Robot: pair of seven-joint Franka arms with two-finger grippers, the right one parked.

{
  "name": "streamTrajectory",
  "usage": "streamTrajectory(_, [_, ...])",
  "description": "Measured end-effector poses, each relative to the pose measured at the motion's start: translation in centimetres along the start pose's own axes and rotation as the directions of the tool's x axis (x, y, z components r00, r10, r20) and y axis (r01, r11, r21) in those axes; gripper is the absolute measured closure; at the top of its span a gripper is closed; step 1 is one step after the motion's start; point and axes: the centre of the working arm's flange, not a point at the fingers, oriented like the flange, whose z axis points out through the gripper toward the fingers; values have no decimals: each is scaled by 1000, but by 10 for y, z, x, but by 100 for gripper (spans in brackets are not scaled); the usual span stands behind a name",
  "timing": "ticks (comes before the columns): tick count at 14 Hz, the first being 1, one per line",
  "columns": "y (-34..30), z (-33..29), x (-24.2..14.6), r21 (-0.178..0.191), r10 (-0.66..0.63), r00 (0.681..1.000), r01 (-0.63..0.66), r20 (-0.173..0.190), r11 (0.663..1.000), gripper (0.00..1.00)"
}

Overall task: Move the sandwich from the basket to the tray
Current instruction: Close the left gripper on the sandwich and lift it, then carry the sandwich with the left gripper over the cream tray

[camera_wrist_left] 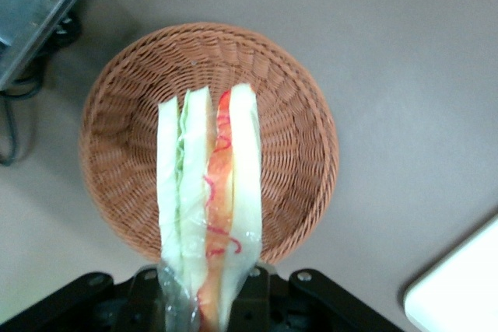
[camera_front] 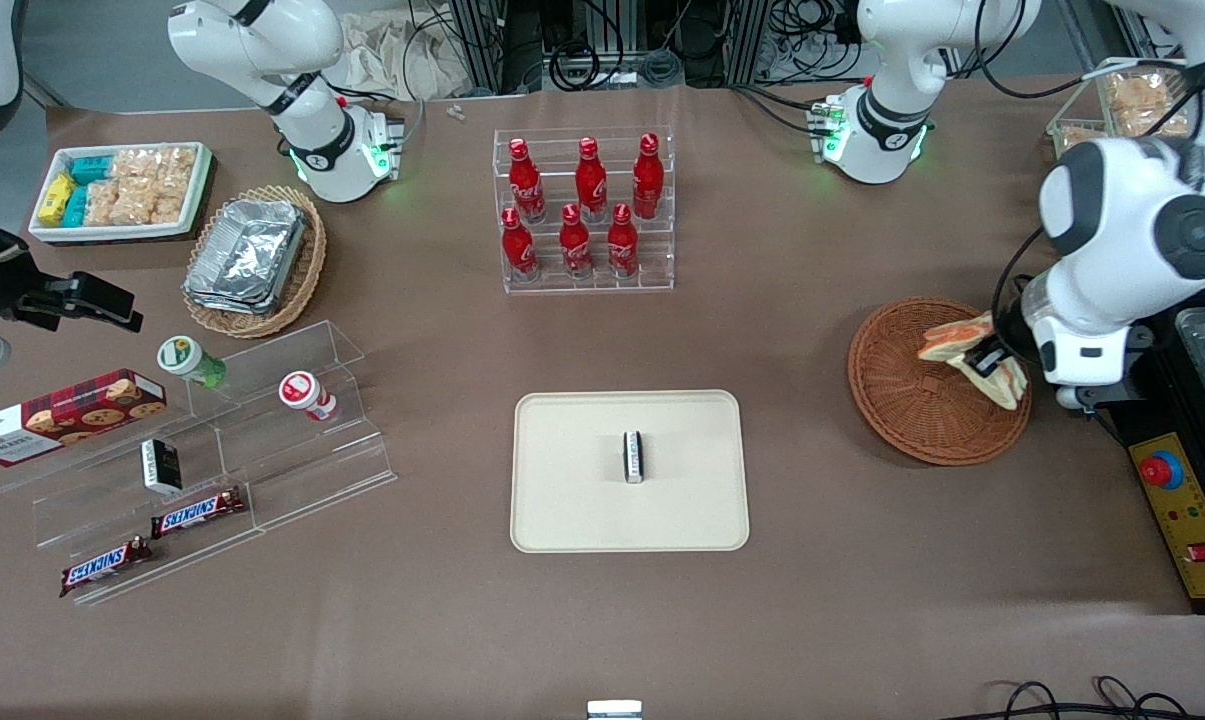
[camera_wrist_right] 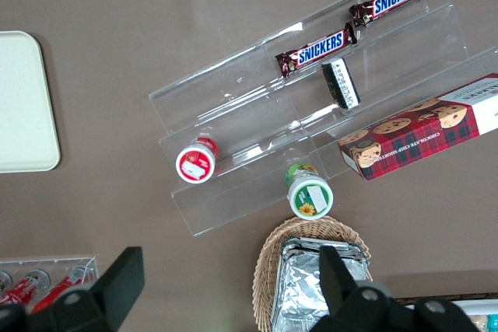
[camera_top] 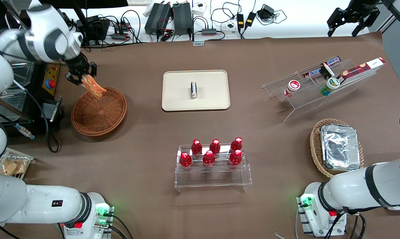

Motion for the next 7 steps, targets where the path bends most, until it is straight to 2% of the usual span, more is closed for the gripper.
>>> streamTrajectory(4, [1, -52, 0, 19, 131, 991, -132, 29, 991, 80])
streamTrajectory(7, [24, -65, -19, 10, 256, 967, -256, 21, 967, 80])
